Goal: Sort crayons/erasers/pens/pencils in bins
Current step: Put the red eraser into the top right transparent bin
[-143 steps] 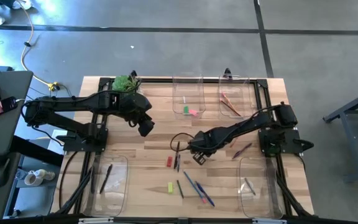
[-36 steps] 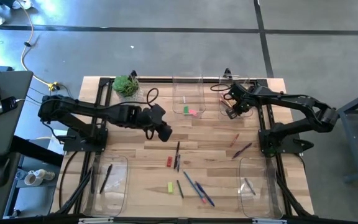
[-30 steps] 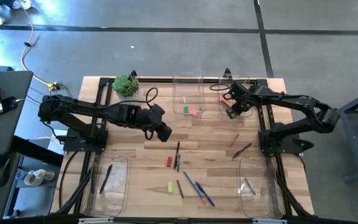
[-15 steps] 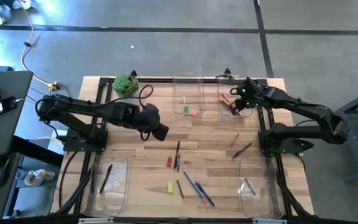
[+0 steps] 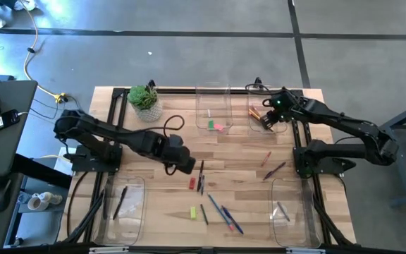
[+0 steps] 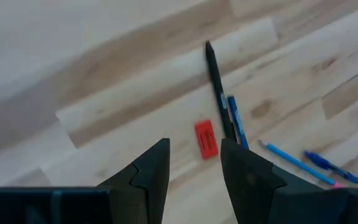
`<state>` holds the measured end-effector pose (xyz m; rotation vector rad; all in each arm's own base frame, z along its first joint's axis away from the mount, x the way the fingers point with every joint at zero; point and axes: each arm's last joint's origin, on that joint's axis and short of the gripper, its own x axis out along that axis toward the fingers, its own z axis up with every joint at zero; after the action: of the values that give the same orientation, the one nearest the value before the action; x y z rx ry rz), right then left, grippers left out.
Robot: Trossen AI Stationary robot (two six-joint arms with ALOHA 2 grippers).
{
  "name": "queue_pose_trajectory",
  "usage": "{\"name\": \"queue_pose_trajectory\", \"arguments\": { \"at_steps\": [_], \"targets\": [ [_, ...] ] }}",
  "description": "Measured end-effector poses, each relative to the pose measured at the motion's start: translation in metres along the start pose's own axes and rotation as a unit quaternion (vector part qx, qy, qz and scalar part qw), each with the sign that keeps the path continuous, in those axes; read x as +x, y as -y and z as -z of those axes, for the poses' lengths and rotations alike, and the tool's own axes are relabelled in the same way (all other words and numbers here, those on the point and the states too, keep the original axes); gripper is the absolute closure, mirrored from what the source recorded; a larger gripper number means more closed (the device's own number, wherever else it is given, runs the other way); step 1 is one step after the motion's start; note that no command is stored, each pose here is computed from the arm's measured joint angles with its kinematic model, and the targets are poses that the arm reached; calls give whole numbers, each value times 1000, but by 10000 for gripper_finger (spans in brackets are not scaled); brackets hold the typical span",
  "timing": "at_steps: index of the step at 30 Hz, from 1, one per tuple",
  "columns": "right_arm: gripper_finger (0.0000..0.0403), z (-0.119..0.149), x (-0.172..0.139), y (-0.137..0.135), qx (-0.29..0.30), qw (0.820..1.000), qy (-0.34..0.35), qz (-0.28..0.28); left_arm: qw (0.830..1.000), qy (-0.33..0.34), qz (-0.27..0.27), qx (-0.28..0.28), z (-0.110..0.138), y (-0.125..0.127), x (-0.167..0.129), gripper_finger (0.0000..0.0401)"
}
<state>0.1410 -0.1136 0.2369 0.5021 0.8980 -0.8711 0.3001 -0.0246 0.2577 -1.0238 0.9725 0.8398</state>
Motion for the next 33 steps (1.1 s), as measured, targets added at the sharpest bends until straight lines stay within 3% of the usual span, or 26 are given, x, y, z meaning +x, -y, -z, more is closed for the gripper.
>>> {"name": "queue_pose_trajectory", "arguments": {
  "at_steps": [16,33],
  "targets": [
    [293,0,0,0,-5,1000,1,0,998,20,63,-25,25,27,-36,270],
    [293,0,0,0,-4,1000,2,-1,999,10,-38,-32,46,42,41,270]
  ]
}}
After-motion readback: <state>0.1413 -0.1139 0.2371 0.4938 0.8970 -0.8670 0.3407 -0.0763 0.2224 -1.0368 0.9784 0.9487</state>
